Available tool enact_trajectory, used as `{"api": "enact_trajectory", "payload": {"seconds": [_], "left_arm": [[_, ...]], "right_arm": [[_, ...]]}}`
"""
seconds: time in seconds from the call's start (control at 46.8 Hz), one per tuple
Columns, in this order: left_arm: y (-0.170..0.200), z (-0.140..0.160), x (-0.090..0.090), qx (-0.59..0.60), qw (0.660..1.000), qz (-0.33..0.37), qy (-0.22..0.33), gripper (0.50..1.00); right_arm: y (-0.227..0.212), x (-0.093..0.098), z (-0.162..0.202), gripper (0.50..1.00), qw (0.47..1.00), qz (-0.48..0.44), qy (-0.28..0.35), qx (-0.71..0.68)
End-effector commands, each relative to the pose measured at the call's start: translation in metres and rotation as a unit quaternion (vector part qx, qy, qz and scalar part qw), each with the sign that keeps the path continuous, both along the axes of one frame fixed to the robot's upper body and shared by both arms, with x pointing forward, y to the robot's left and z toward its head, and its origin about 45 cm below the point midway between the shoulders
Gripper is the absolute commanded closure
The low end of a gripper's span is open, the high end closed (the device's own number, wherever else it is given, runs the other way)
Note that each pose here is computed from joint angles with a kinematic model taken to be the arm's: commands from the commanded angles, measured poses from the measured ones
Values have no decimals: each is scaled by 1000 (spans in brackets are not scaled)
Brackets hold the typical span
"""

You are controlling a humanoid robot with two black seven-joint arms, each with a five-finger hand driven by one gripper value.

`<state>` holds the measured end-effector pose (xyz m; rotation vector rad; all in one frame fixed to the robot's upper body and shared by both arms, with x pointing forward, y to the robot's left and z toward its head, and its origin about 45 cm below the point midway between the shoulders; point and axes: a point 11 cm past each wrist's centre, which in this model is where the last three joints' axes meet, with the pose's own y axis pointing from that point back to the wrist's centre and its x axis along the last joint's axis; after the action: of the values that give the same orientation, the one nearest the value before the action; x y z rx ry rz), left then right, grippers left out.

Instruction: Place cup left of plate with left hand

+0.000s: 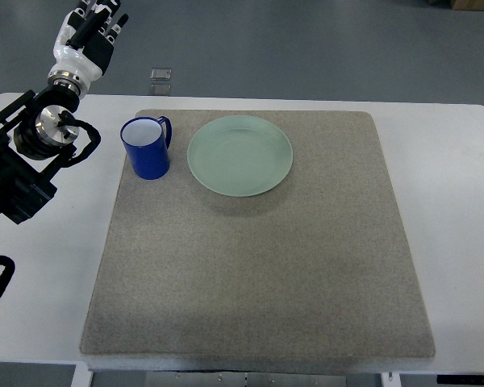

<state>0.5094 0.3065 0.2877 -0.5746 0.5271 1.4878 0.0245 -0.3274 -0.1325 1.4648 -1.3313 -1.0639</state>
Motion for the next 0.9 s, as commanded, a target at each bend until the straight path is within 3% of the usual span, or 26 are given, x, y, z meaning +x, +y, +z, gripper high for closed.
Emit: {"api": "enact_trajectory", "payload": {"seconds": [0.0,0.321,0.876], "left_arm": [[1,1,1,-21,1000,1,4,506],[10,4,2,-25,999,-27,-35,506],[-8,-10,3,-32,999,-34,-19,506]], "right_arm": [[0,-1,0,568,1000,0,1,0],[0,0,0,568,1000,0,0,0],[0,0,0,568,1000,0,0,0]]}}
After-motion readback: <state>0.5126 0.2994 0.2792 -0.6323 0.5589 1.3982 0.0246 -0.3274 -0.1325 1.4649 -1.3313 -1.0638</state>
